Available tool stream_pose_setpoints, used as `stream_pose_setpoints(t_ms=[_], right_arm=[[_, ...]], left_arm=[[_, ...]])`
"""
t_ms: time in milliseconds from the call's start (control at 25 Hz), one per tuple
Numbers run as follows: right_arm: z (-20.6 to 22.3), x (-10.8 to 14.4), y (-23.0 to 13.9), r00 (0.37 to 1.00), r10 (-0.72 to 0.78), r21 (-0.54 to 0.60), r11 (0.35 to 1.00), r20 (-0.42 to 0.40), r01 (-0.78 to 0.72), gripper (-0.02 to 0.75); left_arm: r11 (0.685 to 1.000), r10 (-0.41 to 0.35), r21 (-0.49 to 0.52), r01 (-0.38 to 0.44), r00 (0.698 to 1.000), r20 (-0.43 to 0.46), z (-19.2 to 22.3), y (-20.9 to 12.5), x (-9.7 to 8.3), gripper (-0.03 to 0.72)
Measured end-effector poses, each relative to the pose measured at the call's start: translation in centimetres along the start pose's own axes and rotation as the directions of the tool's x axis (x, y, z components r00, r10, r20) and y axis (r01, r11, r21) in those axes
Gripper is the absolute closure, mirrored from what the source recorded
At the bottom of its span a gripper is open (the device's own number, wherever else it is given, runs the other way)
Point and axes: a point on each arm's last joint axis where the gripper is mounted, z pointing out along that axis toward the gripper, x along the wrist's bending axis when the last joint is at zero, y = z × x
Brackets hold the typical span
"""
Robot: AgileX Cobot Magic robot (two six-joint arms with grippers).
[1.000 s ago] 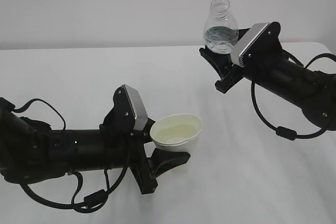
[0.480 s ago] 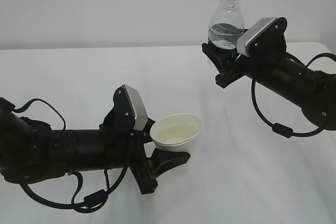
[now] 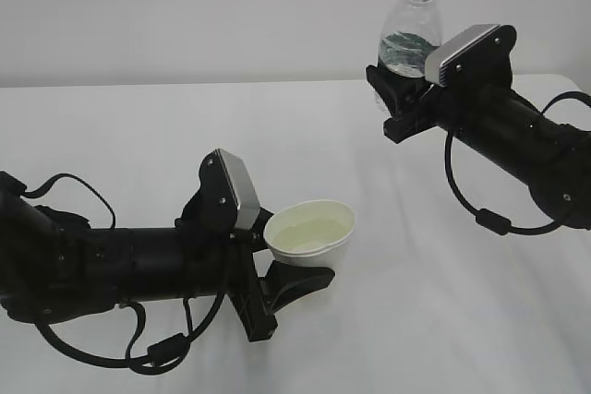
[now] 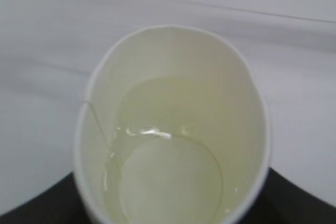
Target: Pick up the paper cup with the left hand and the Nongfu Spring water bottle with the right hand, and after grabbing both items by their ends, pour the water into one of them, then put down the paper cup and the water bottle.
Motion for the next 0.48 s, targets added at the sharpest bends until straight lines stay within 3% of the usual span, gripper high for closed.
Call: stream_pose_setpoints(t_ms=[480], right_arm=[[-0.1,-1.5,-0.6,0.982,0.084,0.054,0.994,0.171,-0.095,0.272]], left_arm=[[1.0,0.0,0.0,0.0,1.0,0.0,0.0,0.0,0.0,0.259]])
